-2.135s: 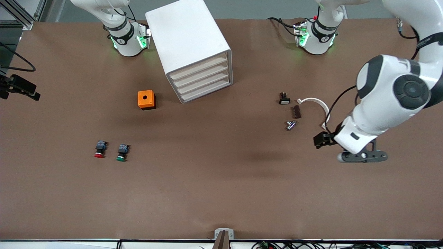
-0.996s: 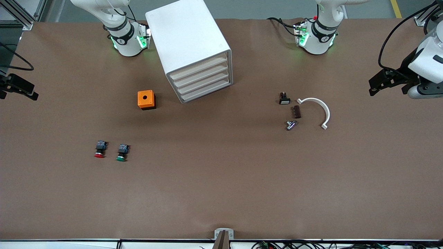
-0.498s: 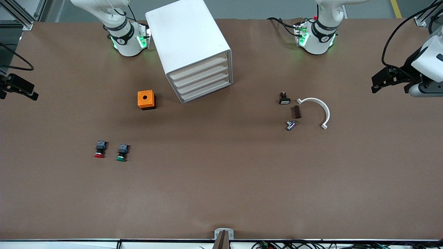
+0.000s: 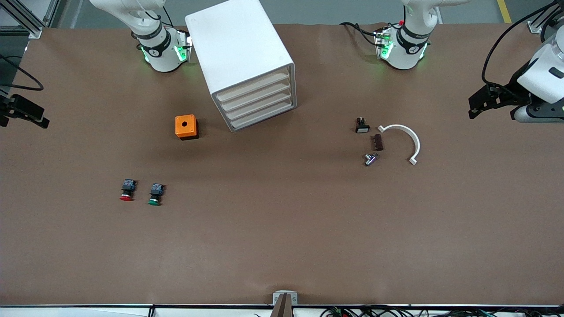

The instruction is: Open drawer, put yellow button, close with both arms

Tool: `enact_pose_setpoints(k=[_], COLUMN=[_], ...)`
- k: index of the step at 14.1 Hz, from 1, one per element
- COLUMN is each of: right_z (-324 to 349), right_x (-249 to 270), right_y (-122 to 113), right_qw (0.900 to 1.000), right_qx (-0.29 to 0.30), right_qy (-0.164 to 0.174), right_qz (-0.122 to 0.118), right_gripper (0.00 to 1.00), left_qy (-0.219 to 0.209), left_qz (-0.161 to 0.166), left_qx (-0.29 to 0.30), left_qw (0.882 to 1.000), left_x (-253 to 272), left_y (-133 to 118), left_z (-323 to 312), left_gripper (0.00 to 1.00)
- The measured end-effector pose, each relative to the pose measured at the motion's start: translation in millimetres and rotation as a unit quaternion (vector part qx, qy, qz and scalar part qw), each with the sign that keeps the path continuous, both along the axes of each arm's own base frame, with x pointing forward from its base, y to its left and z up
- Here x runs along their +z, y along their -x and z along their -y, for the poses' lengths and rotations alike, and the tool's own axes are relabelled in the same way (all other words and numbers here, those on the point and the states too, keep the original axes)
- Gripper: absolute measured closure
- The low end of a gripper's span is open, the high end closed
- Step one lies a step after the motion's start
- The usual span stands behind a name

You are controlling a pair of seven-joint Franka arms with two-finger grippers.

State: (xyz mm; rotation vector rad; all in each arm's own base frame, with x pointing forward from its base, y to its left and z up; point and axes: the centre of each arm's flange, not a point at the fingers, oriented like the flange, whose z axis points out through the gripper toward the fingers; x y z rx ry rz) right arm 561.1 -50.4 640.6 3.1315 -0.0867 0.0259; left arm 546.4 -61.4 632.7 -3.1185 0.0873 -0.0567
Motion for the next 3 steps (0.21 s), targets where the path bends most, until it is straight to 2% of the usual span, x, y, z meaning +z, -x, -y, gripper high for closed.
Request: enact_pose_setpoints(k=[3], right_z=[0.0], right_x=[-0.2], right_y=[-0.1], right_qw=[1.0], right_qx=[0.0], right_qy=[0.0], right_qz=[0.0], right_gripper=[0.0], left_qy=[0.001], left_qz=[0.003], left_qx=[0.005], left_qw=[1.0], left_x=[0.5], left_y=[-1.0], left_z=[-1.8], left_gripper=[0.0])
